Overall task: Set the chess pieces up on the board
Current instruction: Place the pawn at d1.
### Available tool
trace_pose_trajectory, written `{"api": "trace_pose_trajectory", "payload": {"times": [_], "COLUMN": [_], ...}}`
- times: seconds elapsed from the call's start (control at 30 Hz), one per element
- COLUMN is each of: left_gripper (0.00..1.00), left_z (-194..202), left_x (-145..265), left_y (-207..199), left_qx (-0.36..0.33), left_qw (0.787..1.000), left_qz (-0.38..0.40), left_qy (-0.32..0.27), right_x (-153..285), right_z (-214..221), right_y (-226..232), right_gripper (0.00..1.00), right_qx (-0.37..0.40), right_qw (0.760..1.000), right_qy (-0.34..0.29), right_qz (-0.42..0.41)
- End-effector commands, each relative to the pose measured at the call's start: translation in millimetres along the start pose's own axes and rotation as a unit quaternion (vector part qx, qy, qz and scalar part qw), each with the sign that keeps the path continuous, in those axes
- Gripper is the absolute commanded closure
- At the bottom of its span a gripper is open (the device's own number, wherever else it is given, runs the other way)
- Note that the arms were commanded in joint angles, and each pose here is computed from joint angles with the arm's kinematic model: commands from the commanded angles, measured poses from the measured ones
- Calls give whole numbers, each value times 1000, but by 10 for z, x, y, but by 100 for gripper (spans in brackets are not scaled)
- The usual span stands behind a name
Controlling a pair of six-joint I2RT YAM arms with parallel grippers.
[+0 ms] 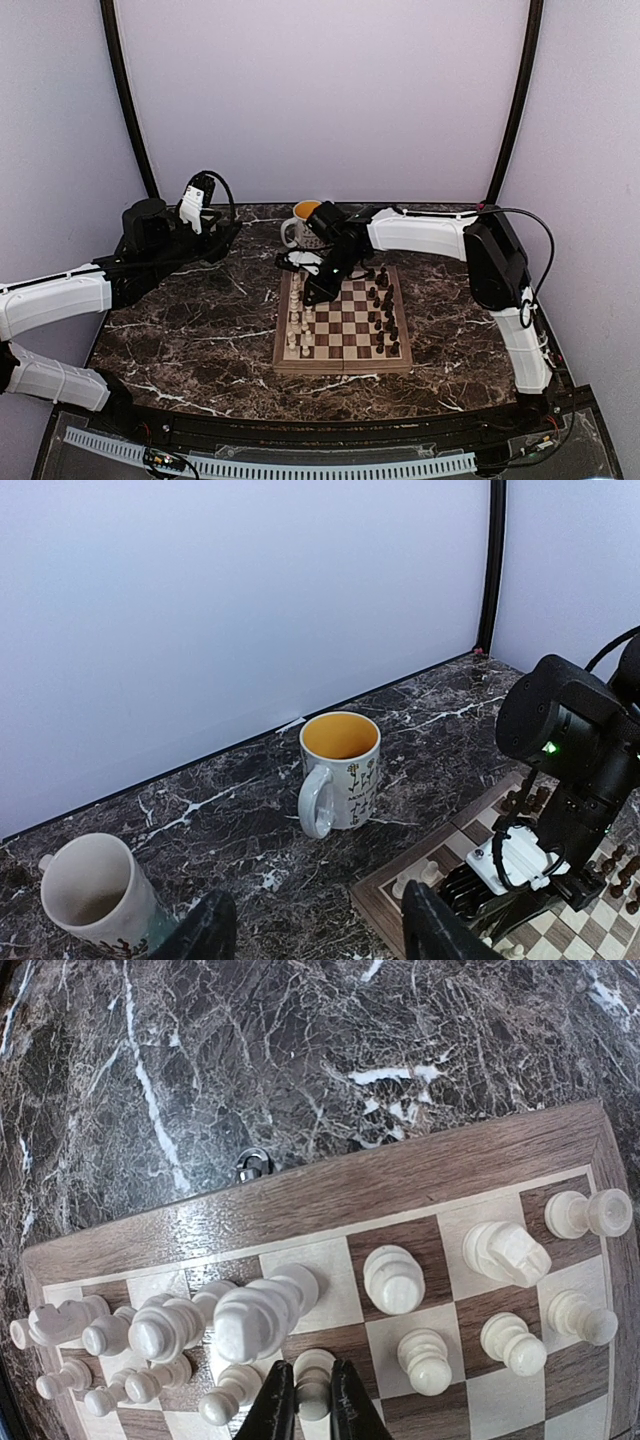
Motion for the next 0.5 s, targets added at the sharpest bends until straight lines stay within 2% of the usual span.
{"api": "trace_pose_trajectory", "payload": {"times": [0.0, 0.17, 0.47], "left_gripper": [42, 42, 42], "left_z": [-99, -92, -103], "left_x": [46, 43, 46], "left_y": [34, 31, 32], "left_qx": [-7, -7, -7], "left_qw": [1000, 1000, 1000], "left_qz": [-1, -1, -1], "left_qy": [-16, -15, -16], "right_x": [-27, 17, 465], "right_z": [-50, -55, -226], "right_y": [32, 31, 156], "right_gripper": [87, 82, 72], "right_qx": [6, 6, 11], "right_qw": [1000, 1000, 999], "right_qy": [-1, -1, -36], "right_qz": [-1, 6, 18]}}
Point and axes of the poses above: each gripper's point midway between its finger pads, its own x axis back along the fingers, its own y axis along the line the jaws close on, z = x × y, the point moved 2 cm from there along x, back along the fingers, and after that the axes turned 8 degrees about -x, right-handed, at the moved point
